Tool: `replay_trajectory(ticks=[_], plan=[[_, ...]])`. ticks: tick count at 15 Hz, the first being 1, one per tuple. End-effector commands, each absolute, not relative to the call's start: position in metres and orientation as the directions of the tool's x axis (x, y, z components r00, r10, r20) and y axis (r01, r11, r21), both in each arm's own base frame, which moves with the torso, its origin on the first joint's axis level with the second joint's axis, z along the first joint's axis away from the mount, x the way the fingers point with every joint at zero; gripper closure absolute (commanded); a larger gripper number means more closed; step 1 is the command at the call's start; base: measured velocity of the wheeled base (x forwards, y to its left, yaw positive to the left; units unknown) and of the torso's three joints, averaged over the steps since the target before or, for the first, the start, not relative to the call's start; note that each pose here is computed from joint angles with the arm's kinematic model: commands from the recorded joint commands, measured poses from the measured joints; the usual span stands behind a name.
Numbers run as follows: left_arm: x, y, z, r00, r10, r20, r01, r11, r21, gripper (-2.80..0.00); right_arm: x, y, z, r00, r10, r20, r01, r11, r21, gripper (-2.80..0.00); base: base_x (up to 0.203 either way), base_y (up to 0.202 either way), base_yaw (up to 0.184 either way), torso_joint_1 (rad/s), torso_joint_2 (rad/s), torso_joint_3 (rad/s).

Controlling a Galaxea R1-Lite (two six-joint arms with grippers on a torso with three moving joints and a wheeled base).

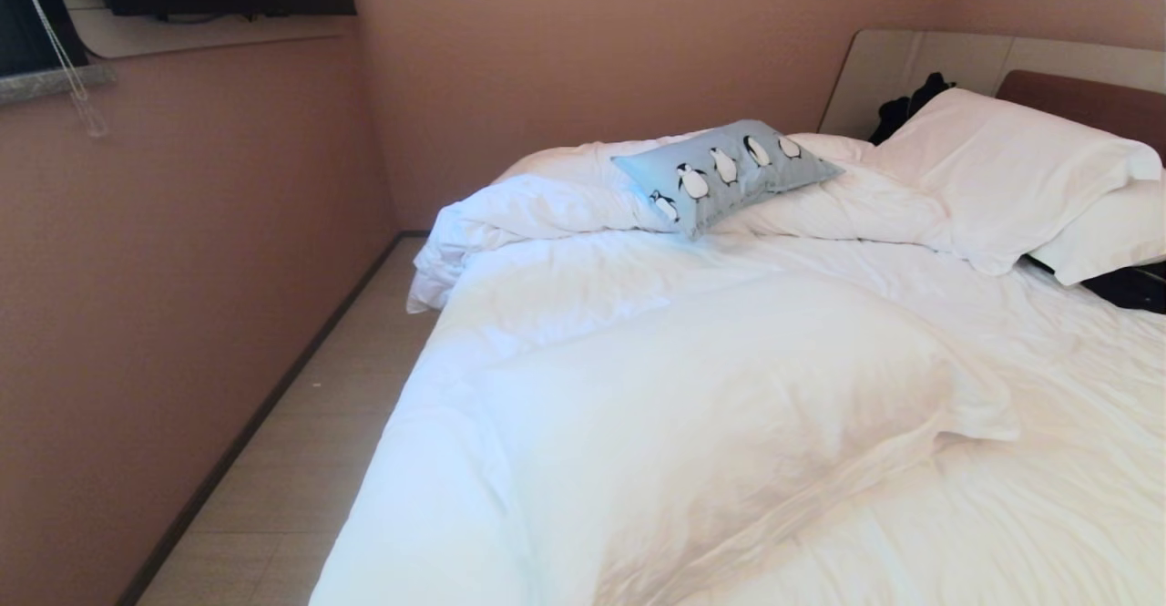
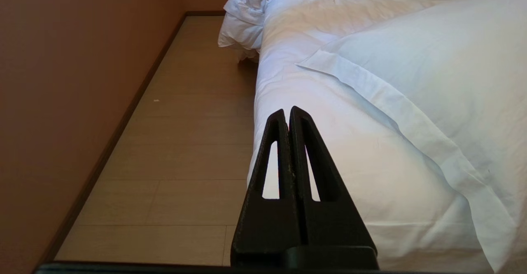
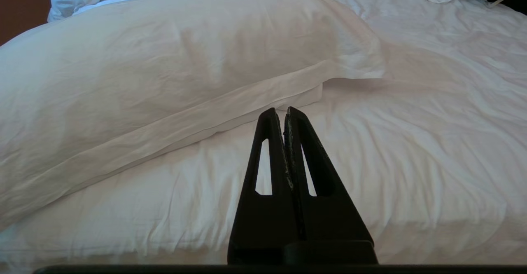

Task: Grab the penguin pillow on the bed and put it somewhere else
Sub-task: Pick up the pillow

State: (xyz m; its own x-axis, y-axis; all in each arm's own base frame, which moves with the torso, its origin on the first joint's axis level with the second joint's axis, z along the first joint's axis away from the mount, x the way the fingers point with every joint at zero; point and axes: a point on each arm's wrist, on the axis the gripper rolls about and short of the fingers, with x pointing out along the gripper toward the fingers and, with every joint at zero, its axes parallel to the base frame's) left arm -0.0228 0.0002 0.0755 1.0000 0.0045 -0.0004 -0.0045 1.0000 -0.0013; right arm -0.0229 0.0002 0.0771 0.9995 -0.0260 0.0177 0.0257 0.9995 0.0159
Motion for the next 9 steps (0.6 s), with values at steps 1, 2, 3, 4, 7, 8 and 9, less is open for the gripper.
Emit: replay_trajectory(ticks=[1, 2, 3, 4, 7, 8, 9], plan=[[-0.0227, 0.0002, 0.0753, 1.000, 0.005, -0.001, -0.005, 1.000, -0.002, 0.00, -0.0229, 0.0002, 0.0772, 0.999, -0.026, 0.018, 0.026, 1.000, 0.015, 0.00, 0.000, 0.000, 0.000, 0.000, 0.00, 0.000], [-0.0228, 0.0002, 0.0755, 1.000, 0.005, 0.000, -0.005, 1.000, -0.002, 0.00, -0.0229, 0.0002, 0.0772, 0.999, -0.026, 0.018, 0.026, 1.000, 0.015, 0.00, 0.000, 0.000, 0.000, 0.000, 0.00, 0.000], [-0.0227, 0.0002, 0.0751, 1.000, 0.004, -0.001, -0.004, 1.000, -0.002, 0.00, -0.0229, 0.0002, 0.0772, 0.999, -0.026, 0.018, 0.026, 1.000, 0.015, 0.00, 0.000, 0.000, 0.000, 0.000, 0.00, 0.000], [-0.0227, 0.0002, 0.0752, 1.000, 0.005, -0.001, -0.005, 1.000, -0.002, 0.00, -0.0229, 0.0002, 0.0772, 0.999, -0.026, 0.018, 0.026, 1.000, 0.015, 0.00, 0.000, 0.000, 0.000, 0.000, 0.00, 0.000], [-0.0228, 0.0002, 0.0755, 1.000, 0.005, 0.000, -0.005, 1.000, -0.002, 0.00, -0.0229, 0.0002, 0.0772, 0.999, -0.026, 0.018, 0.026, 1.000, 0.017, 0.00, 0.000, 0.000, 0.000, 0.000, 0.00, 0.000], [-0.0227, 0.0002, 0.0752, 1.000, 0.004, -0.001, -0.004, 1.000, -0.002, 0.00, -0.0229, 0.0002, 0.0771, 1.000, -0.026, 0.017, 0.026, 1.000, 0.017, 0.00, 0.000, 0.000, 0.000, 0.000, 0.00, 0.000], [-0.0228, 0.0002, 0.0755, 1.000, 0.005, 0.000, -0.005, 1.000, -0.002, 0.00, -0.0229, 0.0002, 0.0772, 0.999, -0.026, 0.018, 0.026, 1.000, 0.017, 0.00, 0.000, 0.000, 0.000, 0.000, 0.00, 0.000]])
